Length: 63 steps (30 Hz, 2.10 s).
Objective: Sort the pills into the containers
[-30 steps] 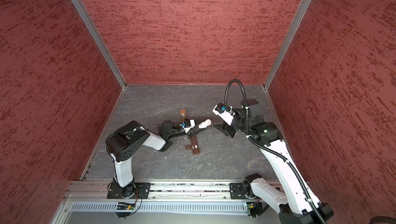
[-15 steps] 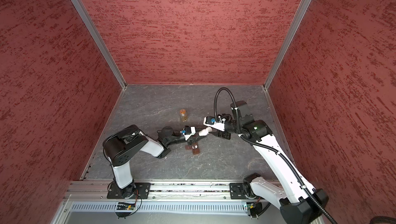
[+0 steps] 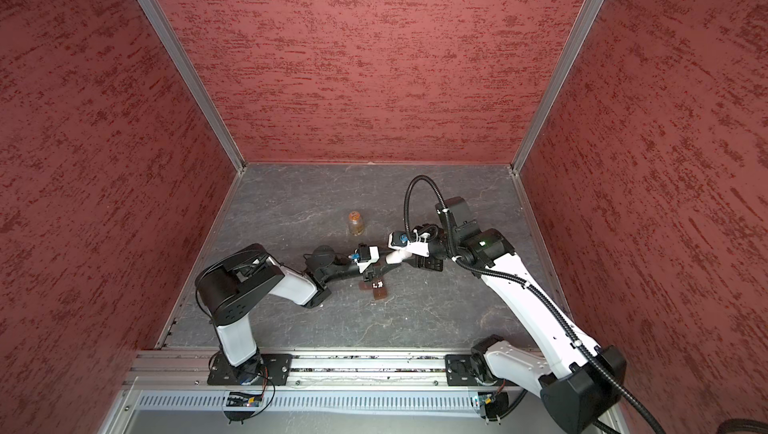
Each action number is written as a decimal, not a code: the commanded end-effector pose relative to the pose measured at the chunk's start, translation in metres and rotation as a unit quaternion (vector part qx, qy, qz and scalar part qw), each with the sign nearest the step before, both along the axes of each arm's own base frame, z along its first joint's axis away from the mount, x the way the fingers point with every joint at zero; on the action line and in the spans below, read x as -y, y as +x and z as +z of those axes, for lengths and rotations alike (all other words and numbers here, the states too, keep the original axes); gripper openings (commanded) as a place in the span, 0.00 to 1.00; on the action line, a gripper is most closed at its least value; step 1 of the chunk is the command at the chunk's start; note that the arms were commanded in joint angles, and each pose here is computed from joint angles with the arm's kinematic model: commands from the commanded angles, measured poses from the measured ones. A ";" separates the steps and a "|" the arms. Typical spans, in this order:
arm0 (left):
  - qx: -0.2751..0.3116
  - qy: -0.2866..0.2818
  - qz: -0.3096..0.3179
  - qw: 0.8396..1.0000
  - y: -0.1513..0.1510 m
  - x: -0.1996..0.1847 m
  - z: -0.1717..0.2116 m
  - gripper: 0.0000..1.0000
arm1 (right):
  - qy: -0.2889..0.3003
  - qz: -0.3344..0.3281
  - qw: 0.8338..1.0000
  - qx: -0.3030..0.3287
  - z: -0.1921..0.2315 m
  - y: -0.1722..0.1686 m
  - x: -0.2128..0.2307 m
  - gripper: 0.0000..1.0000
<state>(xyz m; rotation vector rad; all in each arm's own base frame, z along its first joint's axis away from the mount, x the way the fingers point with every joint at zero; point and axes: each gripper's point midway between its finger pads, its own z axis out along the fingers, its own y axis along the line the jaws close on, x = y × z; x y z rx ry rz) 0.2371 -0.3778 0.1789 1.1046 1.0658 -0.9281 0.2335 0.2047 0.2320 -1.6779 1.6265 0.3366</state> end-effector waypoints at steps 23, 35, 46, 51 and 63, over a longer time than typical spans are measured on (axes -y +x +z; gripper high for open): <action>0.026 -0.011 -0.004 1.000 -0.008 -0.002 0.013 0.00 | -0.006 0.003 0.999 -0.035 -0.016 -0.007 0.000 0.22; 0.097 -0.039 0.043 0.994 -0.004 -0.012 0.053 0.00 | 0.050 -0.106 0.969 -0.219 -0.010 -0.017 -0.006 0.17; 0.143 -0.056 0.083 0.985 0.007 -0.010 0.077 0.00 | 0.129 -0.269 0.910 -0.288 0.018 0.011 -0.006 0.13; 0.155 -0.055 0.095 0.982 0.011 -0.007 0.079 0.00 | 0.144 -0.367 0.858 -0.330 0.024 0.028 -0.001 0.10; 0.167 -0.038 0.106 0.980 0.015 0.005 0.066 0.00 | 0.155 -0.550 0.710 -0.411 0.021 0.050 0.014 0.11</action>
